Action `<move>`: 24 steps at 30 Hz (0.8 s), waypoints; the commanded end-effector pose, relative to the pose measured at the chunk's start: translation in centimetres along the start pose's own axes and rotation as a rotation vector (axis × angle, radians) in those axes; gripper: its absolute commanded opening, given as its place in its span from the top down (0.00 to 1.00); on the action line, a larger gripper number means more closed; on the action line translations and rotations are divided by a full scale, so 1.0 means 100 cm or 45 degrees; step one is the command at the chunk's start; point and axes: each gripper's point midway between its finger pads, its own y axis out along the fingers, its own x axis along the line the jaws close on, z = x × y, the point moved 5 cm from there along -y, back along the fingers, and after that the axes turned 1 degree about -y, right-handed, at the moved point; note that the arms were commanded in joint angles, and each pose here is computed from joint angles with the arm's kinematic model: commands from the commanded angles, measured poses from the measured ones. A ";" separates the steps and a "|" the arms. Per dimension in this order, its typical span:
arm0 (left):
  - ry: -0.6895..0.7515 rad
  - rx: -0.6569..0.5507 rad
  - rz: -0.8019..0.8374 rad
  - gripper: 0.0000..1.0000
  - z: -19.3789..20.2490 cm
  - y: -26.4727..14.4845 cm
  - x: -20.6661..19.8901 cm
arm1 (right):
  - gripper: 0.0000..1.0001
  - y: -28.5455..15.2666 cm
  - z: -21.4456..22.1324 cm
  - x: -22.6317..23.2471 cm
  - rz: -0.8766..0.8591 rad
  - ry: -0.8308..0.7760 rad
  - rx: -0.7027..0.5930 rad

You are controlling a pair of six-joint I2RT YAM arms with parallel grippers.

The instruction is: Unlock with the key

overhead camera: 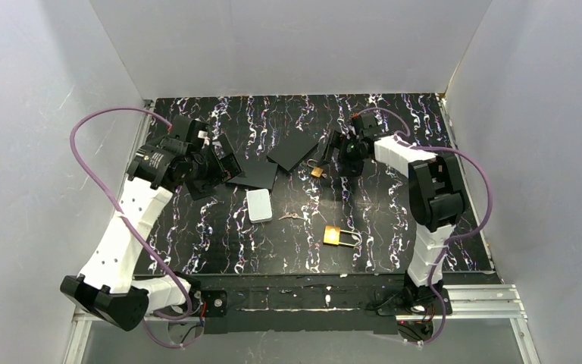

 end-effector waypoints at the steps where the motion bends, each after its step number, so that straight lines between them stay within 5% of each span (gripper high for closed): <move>1: 0.099 0.004 0.033 0.04 -0.006 -0.008 -0.005 | 0.02 -0.049 -0.021 -0.004 0.295 -0.174 -0.117; 8: 0.225 0.151 -0.033 0.12 -0.004 0.001 -0.008 | 0.02 -0.099 -0.019 0.007 0.579 -0.311 -0.176; 17: 0.677 0.260 -0.038 0.13 0.036 0.029 -0.042 | 0.02 -0.150 0.057 -0.006 0.652 0.037 -0.065; 24: 0.934 0.283 -0.058 0.14 0.070 0.058 -0.060 | 0.02 -0.184 0.091 -0.021 0.669 0.034 -0.121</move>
